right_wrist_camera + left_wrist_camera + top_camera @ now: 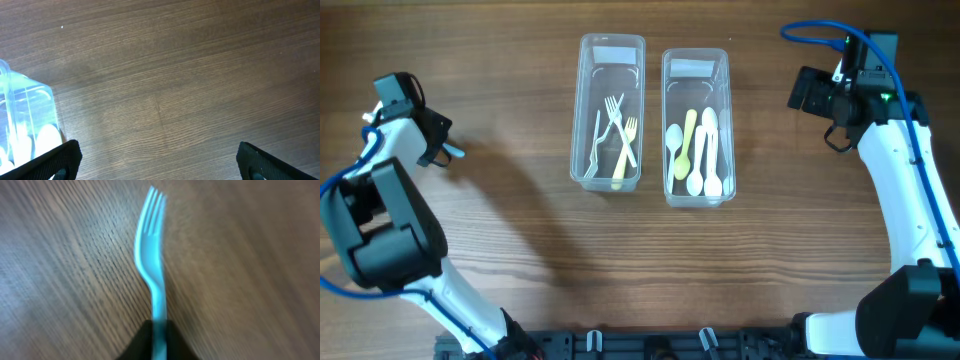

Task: Pack container

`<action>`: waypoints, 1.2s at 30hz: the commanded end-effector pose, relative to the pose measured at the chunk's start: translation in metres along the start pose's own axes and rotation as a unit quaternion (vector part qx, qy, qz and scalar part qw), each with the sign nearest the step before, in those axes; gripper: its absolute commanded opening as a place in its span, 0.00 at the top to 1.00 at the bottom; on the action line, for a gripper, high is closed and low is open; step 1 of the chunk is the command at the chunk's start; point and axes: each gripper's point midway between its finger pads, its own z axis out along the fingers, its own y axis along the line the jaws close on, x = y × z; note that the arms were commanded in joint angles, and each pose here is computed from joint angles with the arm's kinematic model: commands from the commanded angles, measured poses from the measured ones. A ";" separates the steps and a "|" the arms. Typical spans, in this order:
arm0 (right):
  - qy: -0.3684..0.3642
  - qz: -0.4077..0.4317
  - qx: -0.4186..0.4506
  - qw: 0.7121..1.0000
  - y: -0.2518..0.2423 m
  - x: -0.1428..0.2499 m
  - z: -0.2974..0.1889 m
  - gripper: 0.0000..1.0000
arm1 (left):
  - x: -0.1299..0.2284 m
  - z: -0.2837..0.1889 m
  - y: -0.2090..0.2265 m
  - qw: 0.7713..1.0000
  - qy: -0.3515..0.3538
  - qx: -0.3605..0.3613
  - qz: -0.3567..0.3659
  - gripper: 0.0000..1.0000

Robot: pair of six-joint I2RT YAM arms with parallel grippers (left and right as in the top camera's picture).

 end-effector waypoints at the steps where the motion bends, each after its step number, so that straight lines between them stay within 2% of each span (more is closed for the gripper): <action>1: -0.019 -0.002 0.000 1.000 -0.001 -0.010 -0.011 0.00 | -0.030 -0.057 -0.012 0.998 -0.043 0.043 -0.011 0.94; 5: -0.019 -0.002 0.000 1.000 -0.001 -0.010 -0.011 0.00 | -0.019 -0.078 -0.013 0.999 -0.028 0.040 0.001 0.96; 7: -0.019 -0.002 0.000 1.000 -0.001 -0.010 -0.011 0.00 | -0.011 -0.077 -0.017 0.999 -0.020 0.040 0.010 0.53; 8: -0.019 -0.002 -0.001 1.000 -0.001 -0.010 -0.011 0.00 | -0.008 -0.075 -0.017 0.999 -0.016 0.037 0.011 0.51; 10: -0.019 -0.003 0.000 1.000 -0.001 -0.010 -0.011 0.00 | -0.003 -0.066 -0.014 0.999 -0.007 0.029 0.012 0.51; 14: -0.019 -0.002 0.000 1.000 -0.001 -0.010 -0.011 0.00 | 0.012 -0.018 -0.001 1.000 0.014 -0.009 -0.014 0.46; 20: -0.019 -0.002 0.000 1.000 -0.001 -0.010 -0.011 0.00 | 0.017 0.035 0.020 0.998 0.021 -0.031 -0.058 0.47; 22: -0.019 -0.002 0.000 1.000 -0.001 -0.010 -0.011 0.00 | 0.022 0.043 0.026 0.997 0.028 -0.039 -0.059 0.48; 25: -0.019 -0.002 0.000 1.000 -0.001 -0.010 -0.011 0.00 | 0.035 0.056 0.033 0.996 0.044 -0.053 -0.055 0.58; 26: -0.019 -0.002 0.000 1.000 -0.001 -0.010 -0.011 0.00 | 0.039 0.060 0.035 0.996 0.049 -0.057 -0.051 0.57; 28: -0.019 -0.002 0.000 1.000 -0.001 -0.010 -0.011 0.00 | 0.041 0.063 0.037 0.996 0.052 -0.060 -0.050 0.48; 34: -0.019 -0.002 0.000 1.000 -0.001 -0.010 -0.011 0.00 | 0.059 0.073 0.047 0.993 0.076 -0.079 -0.044 0.47; 36: -0.019 -0.002 0.000 1.000 -0.001 -0.010 -0.011 0.00 | 0.076 0.082 0.058 0.989 0.101 -0.099 -0.038 0.52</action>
